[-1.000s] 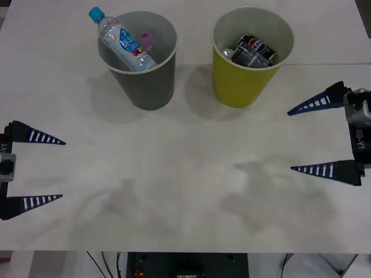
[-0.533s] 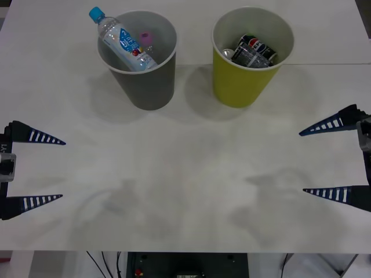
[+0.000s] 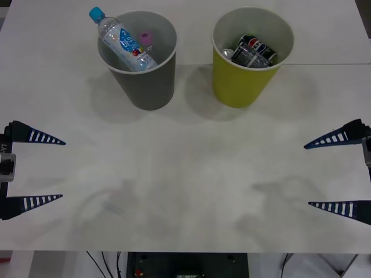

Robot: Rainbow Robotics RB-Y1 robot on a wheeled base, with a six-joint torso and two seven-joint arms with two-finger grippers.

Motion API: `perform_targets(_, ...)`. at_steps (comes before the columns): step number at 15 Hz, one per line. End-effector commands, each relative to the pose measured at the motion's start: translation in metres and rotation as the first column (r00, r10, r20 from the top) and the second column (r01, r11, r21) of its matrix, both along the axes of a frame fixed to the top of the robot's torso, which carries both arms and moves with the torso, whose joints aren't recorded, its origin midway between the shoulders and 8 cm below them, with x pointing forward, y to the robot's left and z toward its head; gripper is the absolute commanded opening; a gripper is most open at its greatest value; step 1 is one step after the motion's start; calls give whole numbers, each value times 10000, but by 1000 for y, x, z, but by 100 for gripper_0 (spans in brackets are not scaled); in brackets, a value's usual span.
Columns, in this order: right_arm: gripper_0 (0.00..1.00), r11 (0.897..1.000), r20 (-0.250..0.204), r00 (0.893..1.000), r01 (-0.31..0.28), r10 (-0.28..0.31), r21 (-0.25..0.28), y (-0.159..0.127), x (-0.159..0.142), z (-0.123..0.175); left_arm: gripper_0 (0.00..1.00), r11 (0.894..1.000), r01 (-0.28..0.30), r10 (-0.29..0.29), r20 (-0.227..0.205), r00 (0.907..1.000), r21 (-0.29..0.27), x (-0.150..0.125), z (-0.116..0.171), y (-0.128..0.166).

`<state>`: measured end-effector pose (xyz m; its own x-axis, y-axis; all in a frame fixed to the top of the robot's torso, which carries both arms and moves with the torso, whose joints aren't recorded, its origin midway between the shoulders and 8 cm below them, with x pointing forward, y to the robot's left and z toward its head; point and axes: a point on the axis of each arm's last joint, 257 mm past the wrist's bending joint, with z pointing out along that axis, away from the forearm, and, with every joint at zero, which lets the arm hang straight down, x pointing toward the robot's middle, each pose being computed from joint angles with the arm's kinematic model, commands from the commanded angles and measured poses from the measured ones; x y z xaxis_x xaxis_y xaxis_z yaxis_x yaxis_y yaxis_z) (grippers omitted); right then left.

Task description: Put the can into the green bin and the plastic bottle into the gray bin

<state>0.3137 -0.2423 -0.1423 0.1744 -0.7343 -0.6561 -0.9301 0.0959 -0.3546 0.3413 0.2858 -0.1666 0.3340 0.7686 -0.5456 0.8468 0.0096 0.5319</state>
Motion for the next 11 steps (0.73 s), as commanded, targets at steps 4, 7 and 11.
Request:
perform_targets(4, 100, 9995, 32, 9996, 291, -290, -95, -9, -1, -12, 100, 10000, 0, 0, 0, 10000, 0, 0, 0, 0)
perform_targets(7, 100, 9980, -14, 9988, 498, -499, -390, -19, -2, -21, 100, 10000, 0, 0, 0, 10000, 0, 0, 0, 0)
perform_targets(11, 100, 9980, -14, 9988, 498, -499, -390, -19, -2, -21, 100, 10000, 0, 0, 0, 10000, 0, 0, 0, 0)
